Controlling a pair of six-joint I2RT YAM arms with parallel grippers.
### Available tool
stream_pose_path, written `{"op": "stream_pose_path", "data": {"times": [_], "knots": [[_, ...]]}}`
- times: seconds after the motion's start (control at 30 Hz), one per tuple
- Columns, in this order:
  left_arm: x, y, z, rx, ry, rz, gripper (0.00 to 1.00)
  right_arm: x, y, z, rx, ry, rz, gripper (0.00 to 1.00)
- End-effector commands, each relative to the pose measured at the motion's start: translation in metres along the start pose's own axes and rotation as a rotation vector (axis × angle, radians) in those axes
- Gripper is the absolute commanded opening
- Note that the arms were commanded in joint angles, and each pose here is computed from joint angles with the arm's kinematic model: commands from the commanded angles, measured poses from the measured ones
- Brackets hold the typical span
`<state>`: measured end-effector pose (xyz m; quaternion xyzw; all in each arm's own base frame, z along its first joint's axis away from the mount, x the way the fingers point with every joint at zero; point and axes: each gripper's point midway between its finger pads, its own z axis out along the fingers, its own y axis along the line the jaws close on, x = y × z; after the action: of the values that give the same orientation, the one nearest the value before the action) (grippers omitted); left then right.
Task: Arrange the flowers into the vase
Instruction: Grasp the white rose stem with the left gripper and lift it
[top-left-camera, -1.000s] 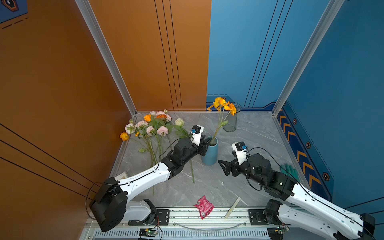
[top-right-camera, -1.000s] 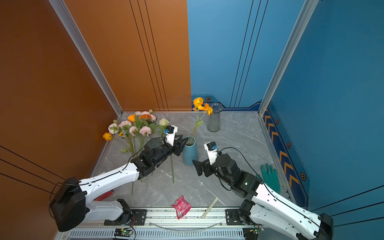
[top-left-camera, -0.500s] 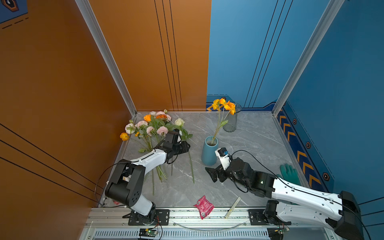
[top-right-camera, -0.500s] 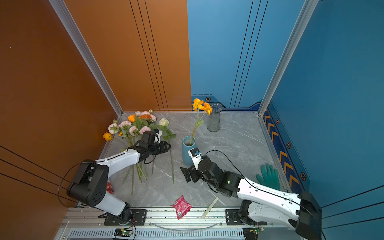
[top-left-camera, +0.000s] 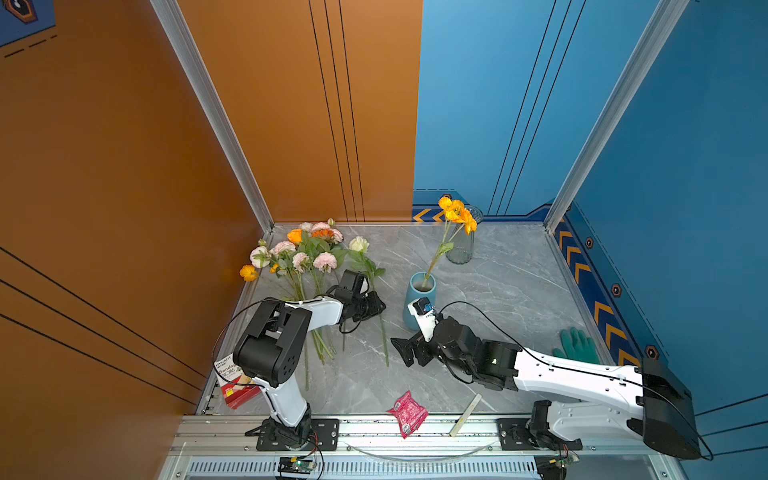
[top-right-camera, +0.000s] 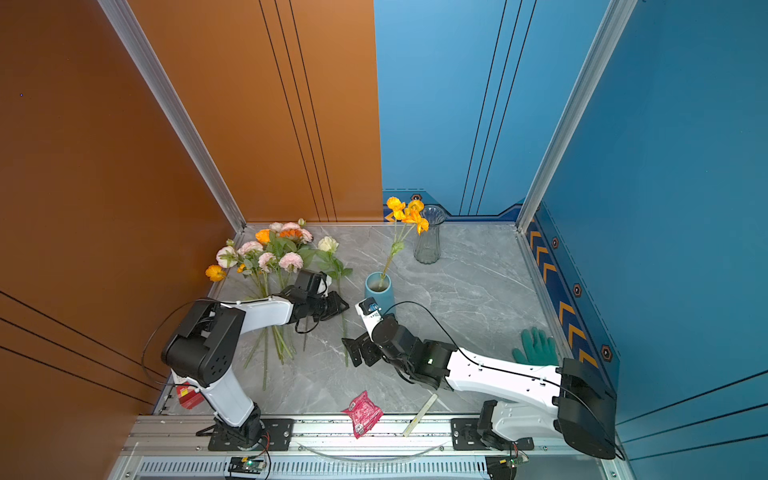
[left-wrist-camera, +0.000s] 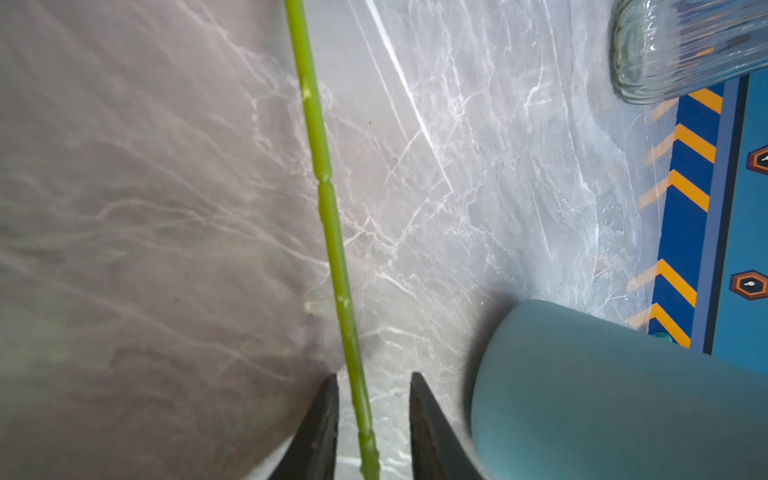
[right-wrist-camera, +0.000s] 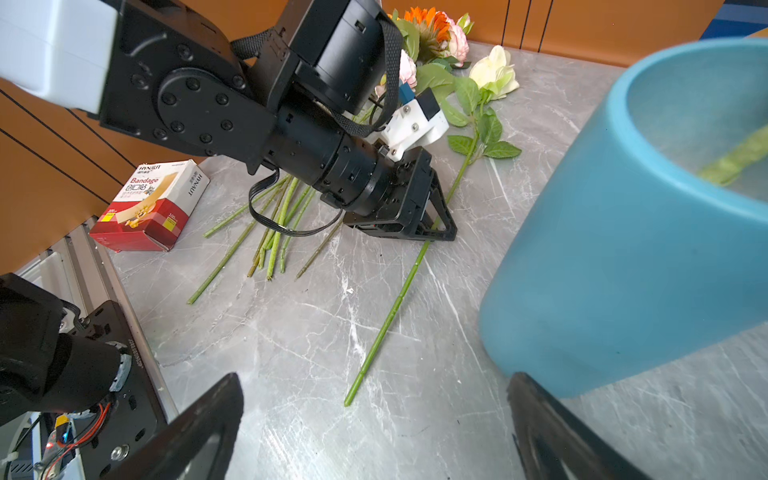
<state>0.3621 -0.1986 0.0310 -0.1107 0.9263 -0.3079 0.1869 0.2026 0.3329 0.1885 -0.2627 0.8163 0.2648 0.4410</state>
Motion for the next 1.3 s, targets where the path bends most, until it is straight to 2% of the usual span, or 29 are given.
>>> {"op": "stream_pose_path", "data": {"times": [0.0, 0.13, 0.27, 0.5, 0.6, 0.93, 1.13, 1.27], "knots": [[-0.001, -0.001, 0.007, 0.008, 0.009, -0.017, 0.26, -0.016, 0.008, -0.001, -0.027, -0.038, 0.016, 1.0], [-0.002, -0.002, 0.01, 0.016, 0.01, -0.021, 0.16, -0.014, 0.007, -0.001, -0.024, -0.032, 0.014, 1.0], [-0.005, -0.01, 0.008, 0.043, 0.01, -0.019, 0.01, -0.011, 0.006, 0.002, -0.024, -0.026, 0.015, 1.0], [-0.021, -0.049, -0.035, 0.139, -0.087, 0.066, 0.0, -0.015, 0.009, 0.007, -0.036, -0.022, 0.025, 1.0], [-0.034, -0.066, -0.068, 0.164, -0.177, 0.114, 0.0, -0.017, 0.009, 0.008, -0.038, -0.022, 0.028, 1.0], [-0.063, -0.106, -0.181, 0.037, -0.439, 0.417, 0.0, -0.02, -0.011, -0.007, -0.002, -0.027, 0.047, 1.0], [-0.066, -0.171, -0.26, 0.192, -0.805, 0.628, 0.0, -0.014, -0.037, -0.03, 0.077, -0.056, 0.073, 1.0], [-0.055, -0.208, -0.292, 0.329, -0.929, 0.673, 0.0, -0.017, -0.055, -0.045, 0.112, -0.074, 0.1, 1.0]]}}
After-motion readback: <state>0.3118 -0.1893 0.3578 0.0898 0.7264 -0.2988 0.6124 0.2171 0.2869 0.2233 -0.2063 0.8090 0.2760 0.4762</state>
